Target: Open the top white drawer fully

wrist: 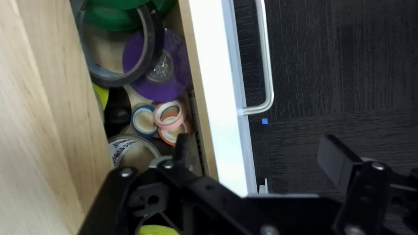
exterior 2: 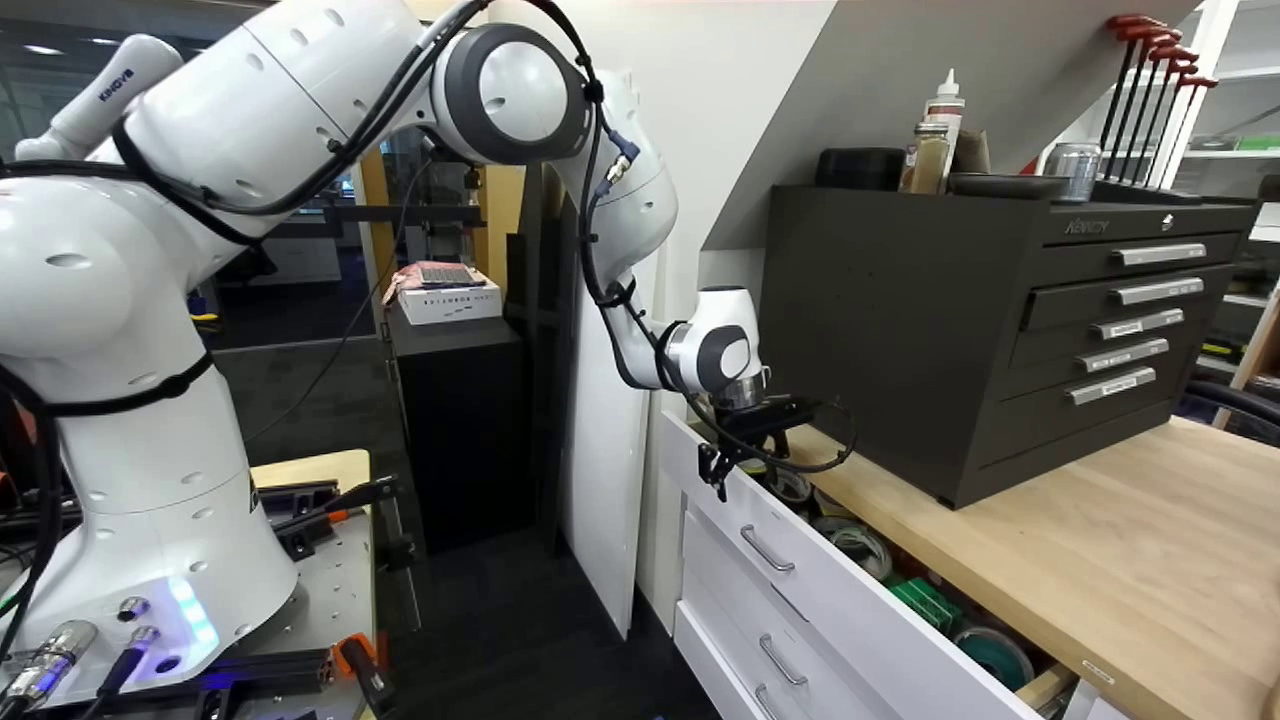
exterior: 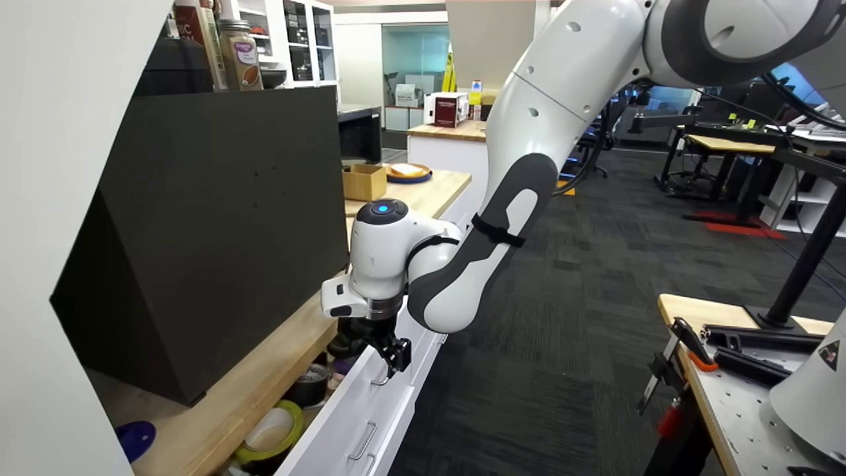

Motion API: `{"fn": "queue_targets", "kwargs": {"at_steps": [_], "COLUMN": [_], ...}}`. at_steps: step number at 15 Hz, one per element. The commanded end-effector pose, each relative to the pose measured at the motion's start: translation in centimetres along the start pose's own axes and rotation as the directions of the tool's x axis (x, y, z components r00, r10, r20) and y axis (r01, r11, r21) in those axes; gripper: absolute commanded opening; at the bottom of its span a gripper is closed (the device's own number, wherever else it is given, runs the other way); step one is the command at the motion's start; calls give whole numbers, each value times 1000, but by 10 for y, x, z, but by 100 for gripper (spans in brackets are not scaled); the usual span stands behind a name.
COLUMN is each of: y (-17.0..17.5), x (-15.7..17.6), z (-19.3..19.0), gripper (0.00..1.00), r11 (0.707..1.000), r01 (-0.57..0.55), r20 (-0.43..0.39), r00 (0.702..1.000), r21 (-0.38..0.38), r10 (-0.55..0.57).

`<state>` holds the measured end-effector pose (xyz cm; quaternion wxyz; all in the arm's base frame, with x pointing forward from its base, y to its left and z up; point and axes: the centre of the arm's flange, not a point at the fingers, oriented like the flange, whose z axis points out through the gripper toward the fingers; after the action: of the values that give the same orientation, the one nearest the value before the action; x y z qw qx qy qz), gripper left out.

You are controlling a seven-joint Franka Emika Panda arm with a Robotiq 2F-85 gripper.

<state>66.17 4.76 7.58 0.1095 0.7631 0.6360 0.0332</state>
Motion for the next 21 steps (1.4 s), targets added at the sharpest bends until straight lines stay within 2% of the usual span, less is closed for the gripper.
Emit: {"fn": "queue_targets", "kwargs": {"at_steps": [1,6,7,9,17,21], "y": [11,12,14,17,21,11], "x": [0,3,3,3,3,3], "z": [13,31,32,31,19,18], "gripper": [100,100,75,68,15,13], "r11": [1000,1000,1000,1000,999,999], "r01": [14,17,17,25,35,47], "r20": [-7,4,2,-3,-10,-10], "r00": [1000,1000,1000,1000,999,999], "r21": [15,21,19,4,-22,-17], "r10": [-14,-17,-17,-25,-35,-47]}}
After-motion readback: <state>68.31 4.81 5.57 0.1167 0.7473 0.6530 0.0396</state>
